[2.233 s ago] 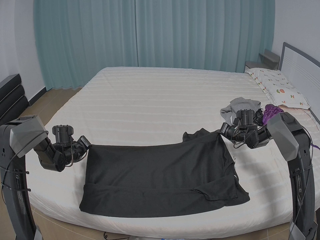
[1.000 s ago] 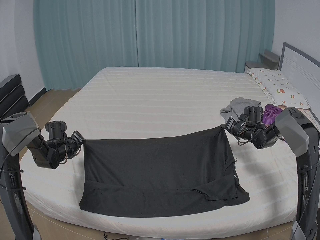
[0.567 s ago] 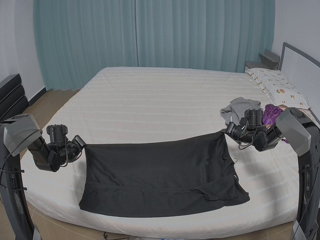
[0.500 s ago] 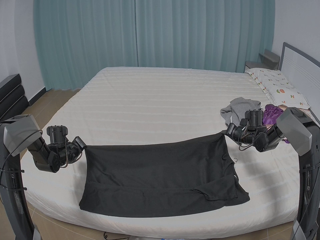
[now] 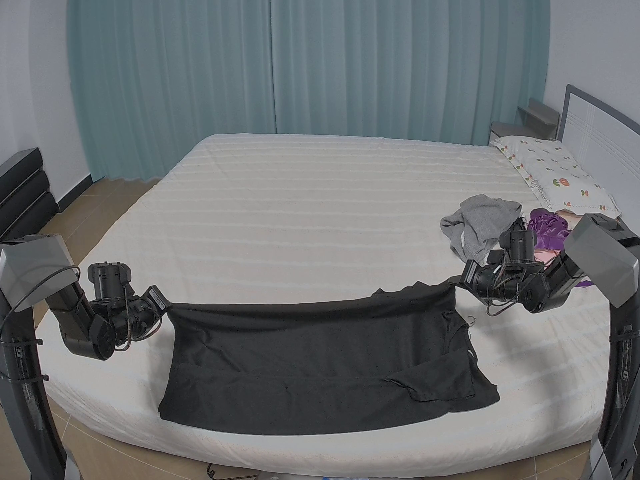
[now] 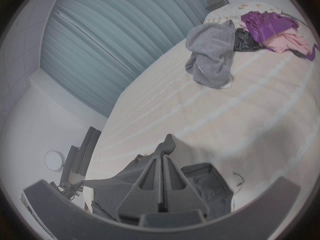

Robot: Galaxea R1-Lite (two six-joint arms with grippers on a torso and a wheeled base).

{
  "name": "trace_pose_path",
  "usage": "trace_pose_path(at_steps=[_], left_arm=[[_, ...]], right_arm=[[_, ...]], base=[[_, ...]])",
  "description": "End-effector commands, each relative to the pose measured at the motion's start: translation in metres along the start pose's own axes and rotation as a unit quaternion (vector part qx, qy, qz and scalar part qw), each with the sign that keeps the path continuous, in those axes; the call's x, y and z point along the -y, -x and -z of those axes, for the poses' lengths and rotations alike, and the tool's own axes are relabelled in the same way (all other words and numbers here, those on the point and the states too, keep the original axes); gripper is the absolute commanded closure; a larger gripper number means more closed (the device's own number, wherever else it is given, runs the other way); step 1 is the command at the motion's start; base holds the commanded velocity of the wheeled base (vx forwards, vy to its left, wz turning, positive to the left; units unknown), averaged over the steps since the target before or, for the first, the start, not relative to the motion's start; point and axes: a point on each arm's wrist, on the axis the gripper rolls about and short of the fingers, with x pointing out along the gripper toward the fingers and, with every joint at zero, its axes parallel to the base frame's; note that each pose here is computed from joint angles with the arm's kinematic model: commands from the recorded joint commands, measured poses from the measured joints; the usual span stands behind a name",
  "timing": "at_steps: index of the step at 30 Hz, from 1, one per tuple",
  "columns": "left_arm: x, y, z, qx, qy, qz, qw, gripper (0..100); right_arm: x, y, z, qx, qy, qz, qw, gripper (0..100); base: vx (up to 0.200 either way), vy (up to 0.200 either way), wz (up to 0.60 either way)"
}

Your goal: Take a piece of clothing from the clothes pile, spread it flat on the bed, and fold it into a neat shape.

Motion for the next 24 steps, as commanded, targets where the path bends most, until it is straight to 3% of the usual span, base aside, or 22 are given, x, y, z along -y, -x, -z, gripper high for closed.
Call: trace_pose_path(at_steps=[1,8,24], left_arm=[[-0.004,0.012,0.008,-0.009,-0.008,-0.007,0.9999,100],[-0.014,0.024,0.023,-0.02,-0.034,-0.014,0.9991,100],[-0.029,0.042,0.048,-0.053,-0.034,-0.029,0.9976,100]], right_arm=[[0.007,0.011,0.007,-0.013,0.0,0.01,0.9999,100],[0.01,0.028,0.02,-0.045,0.002,0.001,0.999,100],[0.036,0.057,0.051,-0.075,0.013,0.009,0.997,100]], base=[[0.0,0.0,0.0],[0.0,0.0,0.0],[0.0,0.0,0.0]])
